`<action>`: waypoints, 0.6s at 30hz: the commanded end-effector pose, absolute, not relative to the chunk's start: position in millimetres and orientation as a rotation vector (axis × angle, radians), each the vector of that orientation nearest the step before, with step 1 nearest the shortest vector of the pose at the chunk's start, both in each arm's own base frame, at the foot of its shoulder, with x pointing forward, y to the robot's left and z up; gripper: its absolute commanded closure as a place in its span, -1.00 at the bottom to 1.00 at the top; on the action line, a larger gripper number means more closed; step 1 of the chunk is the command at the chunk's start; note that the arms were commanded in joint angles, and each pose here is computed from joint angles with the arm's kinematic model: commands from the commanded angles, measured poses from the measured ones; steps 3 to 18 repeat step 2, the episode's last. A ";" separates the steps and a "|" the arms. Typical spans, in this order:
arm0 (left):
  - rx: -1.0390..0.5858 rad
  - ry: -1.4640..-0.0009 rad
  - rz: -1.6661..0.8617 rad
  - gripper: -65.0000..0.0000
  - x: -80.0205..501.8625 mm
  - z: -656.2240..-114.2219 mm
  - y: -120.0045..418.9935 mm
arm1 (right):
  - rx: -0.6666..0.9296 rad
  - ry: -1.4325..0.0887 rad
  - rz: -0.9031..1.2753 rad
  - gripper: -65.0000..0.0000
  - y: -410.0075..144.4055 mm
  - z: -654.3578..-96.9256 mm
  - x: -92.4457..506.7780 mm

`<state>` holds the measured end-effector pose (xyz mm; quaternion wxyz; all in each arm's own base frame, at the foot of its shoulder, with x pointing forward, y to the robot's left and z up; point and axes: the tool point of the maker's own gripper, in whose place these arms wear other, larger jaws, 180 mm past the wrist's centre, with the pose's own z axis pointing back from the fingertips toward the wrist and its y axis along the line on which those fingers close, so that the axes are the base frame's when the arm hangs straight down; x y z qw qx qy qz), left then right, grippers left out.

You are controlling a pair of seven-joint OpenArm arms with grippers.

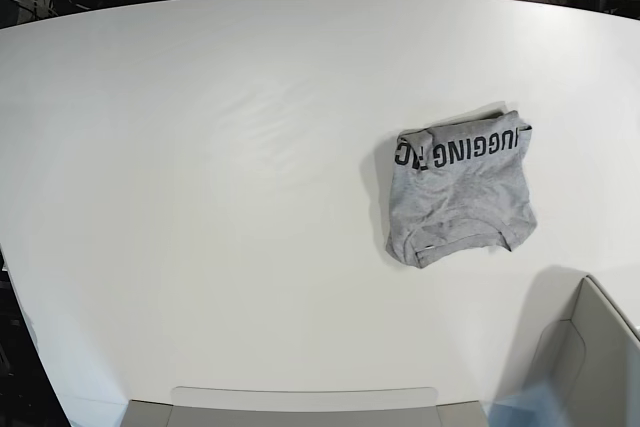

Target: Fold the T-shirt properly

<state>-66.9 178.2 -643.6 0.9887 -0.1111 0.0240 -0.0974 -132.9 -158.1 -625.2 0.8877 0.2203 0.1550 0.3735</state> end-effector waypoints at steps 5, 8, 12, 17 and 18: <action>-0.203 0.056 -0.194 1.00 -70.7 -642.0 191.4 | 0.461 0.359 0.790 1.00 -161.9 -623.2 -142.8; -0.203 0.056 -0.194 1.00 -70.7 -642.0 191.4 | 0.461 0.359 0.790 1.00 -161.9 -623.2 -142.8; -0.203 0.056 -0.194 1.00 -70.7 -642.0 191.4 | 0.461 0.359 0.790 1.00 -161.9 -623.2 -142.8; -0.203 0.056 -0.194 1.00 -70.7 -642.0 191.4 | 0.461 0.359 0.790 1.00 -161.9 -623.2 -142.8; -0.203 0.056 -0.194 1.00 -70.7 -642.0 191.4 | 0.461 0.359 0.790 1.00 -161.9 -623.2 -142.8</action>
